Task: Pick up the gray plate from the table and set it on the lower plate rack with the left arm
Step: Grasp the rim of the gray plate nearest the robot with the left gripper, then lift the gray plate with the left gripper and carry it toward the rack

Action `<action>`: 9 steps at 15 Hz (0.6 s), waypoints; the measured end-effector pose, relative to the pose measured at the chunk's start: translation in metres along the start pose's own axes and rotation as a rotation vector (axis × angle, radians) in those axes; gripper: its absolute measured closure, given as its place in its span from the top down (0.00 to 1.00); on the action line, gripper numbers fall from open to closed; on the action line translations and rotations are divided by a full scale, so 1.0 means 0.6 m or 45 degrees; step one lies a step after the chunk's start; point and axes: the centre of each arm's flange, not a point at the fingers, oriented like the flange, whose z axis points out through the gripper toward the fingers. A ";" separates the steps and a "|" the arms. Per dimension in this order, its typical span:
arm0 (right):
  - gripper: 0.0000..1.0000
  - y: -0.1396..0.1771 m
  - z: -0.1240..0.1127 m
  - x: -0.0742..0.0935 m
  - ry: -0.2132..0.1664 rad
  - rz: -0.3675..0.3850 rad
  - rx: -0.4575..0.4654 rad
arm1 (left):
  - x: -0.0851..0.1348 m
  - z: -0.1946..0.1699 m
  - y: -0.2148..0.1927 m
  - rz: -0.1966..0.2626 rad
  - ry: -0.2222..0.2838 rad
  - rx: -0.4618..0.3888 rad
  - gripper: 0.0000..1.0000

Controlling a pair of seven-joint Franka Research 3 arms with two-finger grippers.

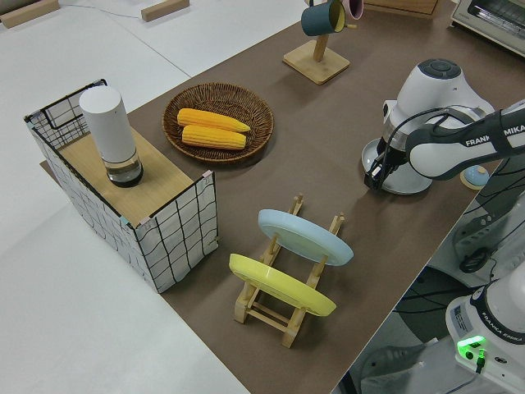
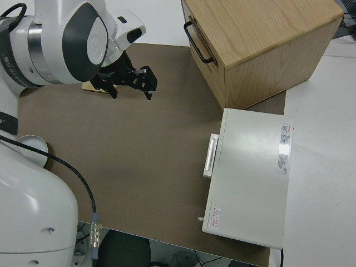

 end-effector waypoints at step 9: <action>0.99 0.000 0.000 0.000 0.000 0.000 0.000 | 0.007 -0.100 -0.026 -0.041 -0.017 0.008 0.10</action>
